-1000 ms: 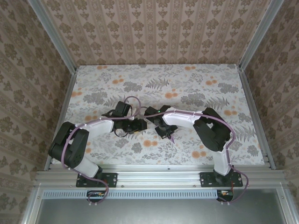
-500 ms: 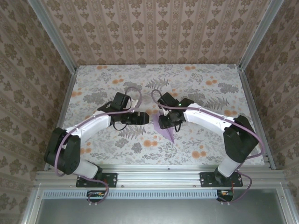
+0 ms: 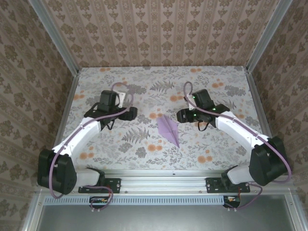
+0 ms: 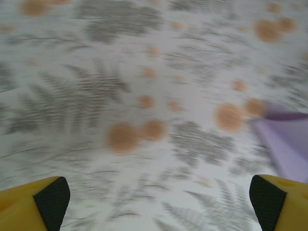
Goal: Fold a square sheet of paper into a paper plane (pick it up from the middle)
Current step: Reset both arms
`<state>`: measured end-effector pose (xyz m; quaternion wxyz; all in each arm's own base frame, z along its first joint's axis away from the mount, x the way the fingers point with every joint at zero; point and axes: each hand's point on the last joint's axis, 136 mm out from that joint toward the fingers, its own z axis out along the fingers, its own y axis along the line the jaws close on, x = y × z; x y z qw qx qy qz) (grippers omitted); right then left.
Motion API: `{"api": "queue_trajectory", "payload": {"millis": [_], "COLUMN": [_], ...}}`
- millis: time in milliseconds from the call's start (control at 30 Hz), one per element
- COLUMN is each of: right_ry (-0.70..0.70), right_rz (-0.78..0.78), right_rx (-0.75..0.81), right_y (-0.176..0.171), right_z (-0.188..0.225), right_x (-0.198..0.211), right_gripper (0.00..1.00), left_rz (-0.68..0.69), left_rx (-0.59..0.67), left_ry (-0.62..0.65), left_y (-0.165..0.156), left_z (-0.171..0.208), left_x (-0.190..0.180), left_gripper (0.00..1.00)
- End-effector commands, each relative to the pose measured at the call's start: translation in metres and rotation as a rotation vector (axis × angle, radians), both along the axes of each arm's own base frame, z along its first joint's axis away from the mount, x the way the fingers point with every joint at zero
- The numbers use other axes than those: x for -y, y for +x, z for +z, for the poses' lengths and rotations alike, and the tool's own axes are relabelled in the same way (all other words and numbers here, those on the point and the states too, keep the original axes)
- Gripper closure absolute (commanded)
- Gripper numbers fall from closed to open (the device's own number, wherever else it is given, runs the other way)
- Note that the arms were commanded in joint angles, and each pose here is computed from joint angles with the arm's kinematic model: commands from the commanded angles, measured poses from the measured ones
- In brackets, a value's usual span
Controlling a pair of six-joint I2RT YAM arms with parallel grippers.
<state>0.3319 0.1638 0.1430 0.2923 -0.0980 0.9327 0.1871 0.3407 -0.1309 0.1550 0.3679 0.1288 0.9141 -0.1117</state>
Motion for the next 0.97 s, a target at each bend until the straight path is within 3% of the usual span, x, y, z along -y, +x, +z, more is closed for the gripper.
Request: {"api": "queue_trajectory", "payload": {"millis": [0,100,267,367,533,933], "right_ry": [-0.002,-0.029,-0.131,-0.147,-0.118,-0.082], "right_rz": [-0.063,-0.177,-0.348,-0.441,-0.499,-0.492], "right_rx": [0.157,0.217,0.318,0.398,0.42,0.487], "right_y": [0.024,0.035,0.039,0.041,0.048,0.072], "right_z": [0.014,0.008,-0.008,-0.01,-0.027,-0.031], "right_x": [0.03,0.07,0.132,0.159,0.182,0.189], "right_gripper": [0.34,0.3,0.19,0.0,0.0,0.0], "left_rz": [0.19,0.31,0.385,0.359,0.327,0.28], "left_rx": [0.112,0.147,0.163,0.198,0.225,0.235], "left_ry": [0.136,0.196,0.197,0.218,0.231,0.193], "left_y": [0.021,0.027,0.035,0.046,0.062,0.074], "left_z": [0.0,-0.007,-0.029,-0.043,-0.055,-0.061], "left_x": [-0.06,-0.1,-0.133,-0.136,-0.134,-0.126], "left_gripper": [0.0,0.0,0.0,0.0,0.0,0.0]}}
